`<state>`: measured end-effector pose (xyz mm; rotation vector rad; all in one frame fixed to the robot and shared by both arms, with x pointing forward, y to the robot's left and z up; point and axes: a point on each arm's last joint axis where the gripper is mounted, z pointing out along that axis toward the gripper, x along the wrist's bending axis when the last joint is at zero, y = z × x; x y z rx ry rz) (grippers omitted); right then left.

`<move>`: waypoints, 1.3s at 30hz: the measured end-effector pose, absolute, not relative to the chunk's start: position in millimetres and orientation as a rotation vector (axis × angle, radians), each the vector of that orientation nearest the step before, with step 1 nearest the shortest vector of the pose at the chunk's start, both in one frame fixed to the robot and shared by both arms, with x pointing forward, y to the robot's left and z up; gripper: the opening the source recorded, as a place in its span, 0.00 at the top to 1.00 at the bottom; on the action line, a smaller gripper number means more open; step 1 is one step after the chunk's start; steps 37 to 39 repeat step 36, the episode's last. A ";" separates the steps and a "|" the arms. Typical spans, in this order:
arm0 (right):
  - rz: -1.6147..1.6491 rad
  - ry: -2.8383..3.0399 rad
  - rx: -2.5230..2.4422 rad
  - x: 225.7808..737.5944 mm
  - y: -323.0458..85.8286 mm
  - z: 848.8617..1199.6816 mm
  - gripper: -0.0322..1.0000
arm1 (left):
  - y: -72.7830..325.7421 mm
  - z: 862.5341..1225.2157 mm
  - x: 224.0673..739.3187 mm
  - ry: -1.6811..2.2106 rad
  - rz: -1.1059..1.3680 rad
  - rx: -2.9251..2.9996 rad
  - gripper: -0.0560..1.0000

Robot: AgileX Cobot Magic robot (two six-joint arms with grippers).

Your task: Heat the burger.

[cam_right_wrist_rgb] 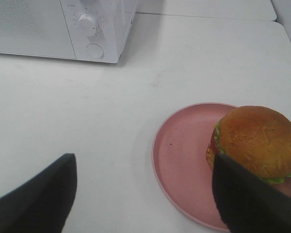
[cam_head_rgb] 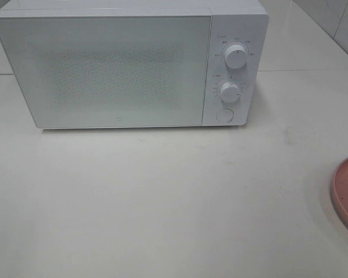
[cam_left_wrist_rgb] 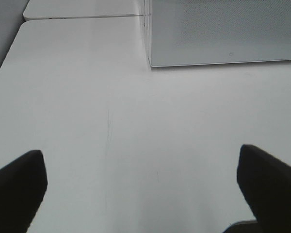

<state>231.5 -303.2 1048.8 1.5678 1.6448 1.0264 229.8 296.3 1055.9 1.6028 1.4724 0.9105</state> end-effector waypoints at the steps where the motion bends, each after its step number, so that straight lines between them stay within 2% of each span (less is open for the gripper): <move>1: 1.026 1.645 1.568 231.5 -303.2 1048.8 0.24 | 296.3 1055.9 229.8 1.472 0.911 1.603 0.01; 39: 1.026 1.645 1.568 231.5 -303.2 1048.8 0.24 | 296.3 1055.9 229.8 1.472 0.911 1.603 0.01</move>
